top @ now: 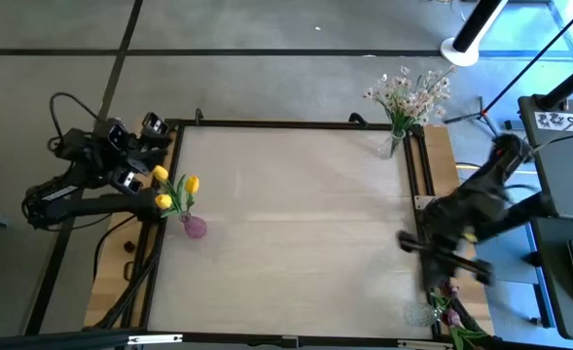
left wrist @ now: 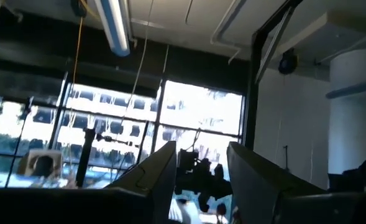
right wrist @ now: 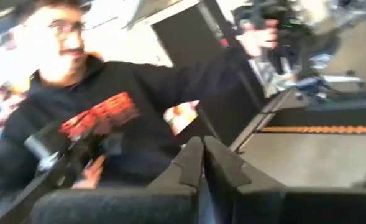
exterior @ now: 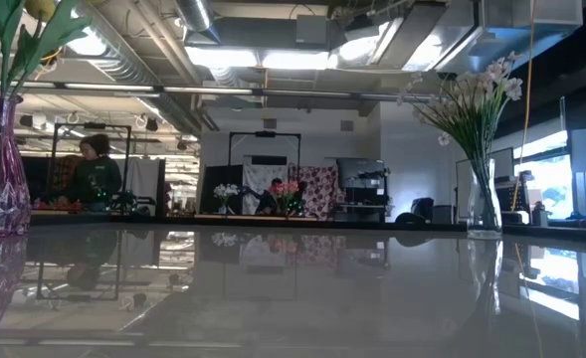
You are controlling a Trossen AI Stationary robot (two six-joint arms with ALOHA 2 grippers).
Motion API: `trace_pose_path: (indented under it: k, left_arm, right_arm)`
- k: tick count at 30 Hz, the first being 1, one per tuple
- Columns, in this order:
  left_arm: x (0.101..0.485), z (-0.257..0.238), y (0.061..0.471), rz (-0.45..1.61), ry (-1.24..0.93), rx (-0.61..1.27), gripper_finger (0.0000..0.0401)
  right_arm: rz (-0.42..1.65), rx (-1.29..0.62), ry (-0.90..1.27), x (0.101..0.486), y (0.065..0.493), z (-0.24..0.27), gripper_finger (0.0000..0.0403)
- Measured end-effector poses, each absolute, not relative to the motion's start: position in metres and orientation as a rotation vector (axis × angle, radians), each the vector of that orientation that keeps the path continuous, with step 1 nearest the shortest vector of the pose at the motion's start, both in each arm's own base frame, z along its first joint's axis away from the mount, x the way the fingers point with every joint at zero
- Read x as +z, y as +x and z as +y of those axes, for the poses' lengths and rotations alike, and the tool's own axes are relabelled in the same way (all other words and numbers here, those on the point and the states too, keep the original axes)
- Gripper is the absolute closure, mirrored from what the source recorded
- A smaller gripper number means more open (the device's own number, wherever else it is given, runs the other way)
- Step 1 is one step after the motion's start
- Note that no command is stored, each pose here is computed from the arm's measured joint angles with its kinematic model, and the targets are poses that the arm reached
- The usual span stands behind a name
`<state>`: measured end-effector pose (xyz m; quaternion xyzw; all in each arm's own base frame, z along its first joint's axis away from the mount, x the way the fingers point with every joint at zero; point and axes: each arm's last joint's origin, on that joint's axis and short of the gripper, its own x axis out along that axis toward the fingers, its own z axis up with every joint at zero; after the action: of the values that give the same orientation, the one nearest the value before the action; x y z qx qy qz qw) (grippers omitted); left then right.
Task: Sort flowers into vase by color
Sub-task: Return to Home Position
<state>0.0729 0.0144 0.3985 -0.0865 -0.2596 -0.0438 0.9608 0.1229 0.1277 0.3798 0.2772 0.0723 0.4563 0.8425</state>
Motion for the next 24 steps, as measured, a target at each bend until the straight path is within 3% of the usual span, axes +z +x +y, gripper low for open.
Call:
trace_pose_path:
  k: [6, 11, 18, 24]
  left_arm:
    - [0.388, 0.016, 0.067, -0.447, -0.185, 0.043, 0.0261]
    - [0.381, 0.017, 0.053, -0.424, -0.190, 0.206, 0.0261]
    - [0.340, 0.038, 0.065, -0.349, -0.248, 0.697, 0.0261]
    - [0.310, 0.057, 0.067, -0.491, -0.231, 1.158, 0.0261]
  right_arm:
    - [0.118, 0.837, 0.615, 0.333, 0.183, 0.078, 0.0398]
    - [0.034, 0.691, 0.491, 0.315, 0.212, 0.028, 0.0398]
    - [-0.026, 0.443, 0.366, 0.307, 0.222, -0.011, 0.0400]
    - [-0.028, 0.357, 0.409, 0.306, 0.222, -0.013, 0.0401]
